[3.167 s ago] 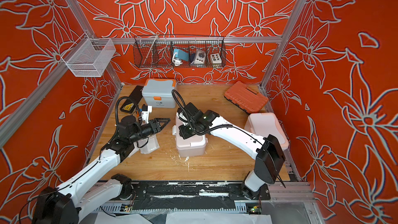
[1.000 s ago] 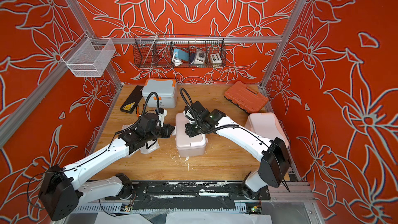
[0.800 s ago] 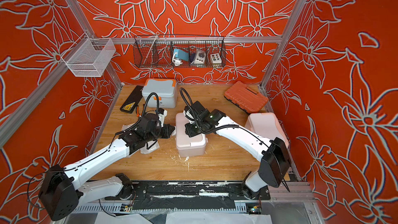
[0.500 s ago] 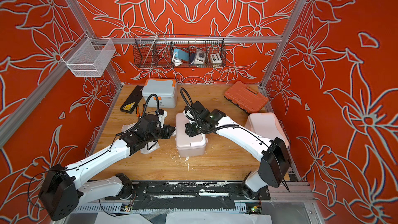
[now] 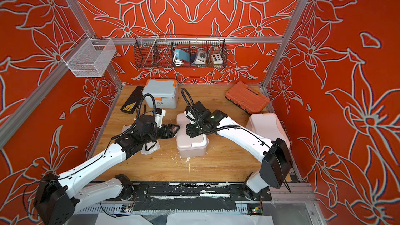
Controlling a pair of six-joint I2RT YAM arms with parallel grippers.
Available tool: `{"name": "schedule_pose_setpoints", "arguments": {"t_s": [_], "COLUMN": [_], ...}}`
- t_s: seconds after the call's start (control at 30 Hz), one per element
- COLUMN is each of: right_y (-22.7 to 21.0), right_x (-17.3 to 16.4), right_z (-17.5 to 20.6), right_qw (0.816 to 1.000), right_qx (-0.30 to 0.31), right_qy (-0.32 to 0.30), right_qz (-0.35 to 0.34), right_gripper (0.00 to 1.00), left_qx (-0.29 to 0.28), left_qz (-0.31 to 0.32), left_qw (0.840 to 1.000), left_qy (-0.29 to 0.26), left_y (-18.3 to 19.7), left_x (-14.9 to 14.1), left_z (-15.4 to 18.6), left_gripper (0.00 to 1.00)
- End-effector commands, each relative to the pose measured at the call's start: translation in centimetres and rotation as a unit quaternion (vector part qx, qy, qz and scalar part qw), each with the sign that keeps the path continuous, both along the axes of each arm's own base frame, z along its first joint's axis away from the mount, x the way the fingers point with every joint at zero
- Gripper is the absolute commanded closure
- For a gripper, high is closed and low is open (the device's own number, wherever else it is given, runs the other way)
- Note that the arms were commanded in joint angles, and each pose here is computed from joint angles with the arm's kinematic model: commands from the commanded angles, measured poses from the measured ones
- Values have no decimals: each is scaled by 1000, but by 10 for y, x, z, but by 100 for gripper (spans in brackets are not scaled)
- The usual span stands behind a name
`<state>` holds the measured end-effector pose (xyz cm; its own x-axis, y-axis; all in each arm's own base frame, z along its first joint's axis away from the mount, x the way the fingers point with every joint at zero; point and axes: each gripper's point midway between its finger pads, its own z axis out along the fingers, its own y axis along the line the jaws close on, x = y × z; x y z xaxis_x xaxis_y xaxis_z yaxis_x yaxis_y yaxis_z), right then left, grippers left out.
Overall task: Open first aid kits and take out gauze
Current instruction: Fasten the fastener of the first aid kit, then move the first aid kit to the center of the board.
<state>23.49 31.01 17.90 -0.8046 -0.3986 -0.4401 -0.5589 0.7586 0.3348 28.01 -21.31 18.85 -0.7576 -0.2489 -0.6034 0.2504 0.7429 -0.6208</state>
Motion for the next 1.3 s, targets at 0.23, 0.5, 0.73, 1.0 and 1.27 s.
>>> {"name": "schedule_pose_setpoints", "arguments": {"t_s": [0.23, 0.5, 0.73, 1.0, 1.27], "right_y": [-25, -24, -23, -36, -56], "right_x": [-21, -23, -22, -14, -10], "right_z": [-42, -45, -47, -30, 10], "right_qw": [996, 996, 996, 996, 996], "right_qx": [-66, -65, -65, -86, -81], "right_qy": [61, 66, 67, 31, -27], "right_qz": [-2, 0, 1, -13, -37], "right_gripper": [71, 71, 71, 63, 37], "left_qx": [-82, -108, -121, -114, -122], "left_qz": [-53, -70, -79, -75, -90], "left_qw": [995, 990, 988, 990, 987], "left_qy": [35, 49, 49, 45, 60], "left_y": [-21, -32, -36, -33, -49], "left_x": [-6, -6, -6, -7, -12], "left_z": [-10, -15, -12, -13, -20], "left_gripper": [29, 33, 34, 31, 31]}}
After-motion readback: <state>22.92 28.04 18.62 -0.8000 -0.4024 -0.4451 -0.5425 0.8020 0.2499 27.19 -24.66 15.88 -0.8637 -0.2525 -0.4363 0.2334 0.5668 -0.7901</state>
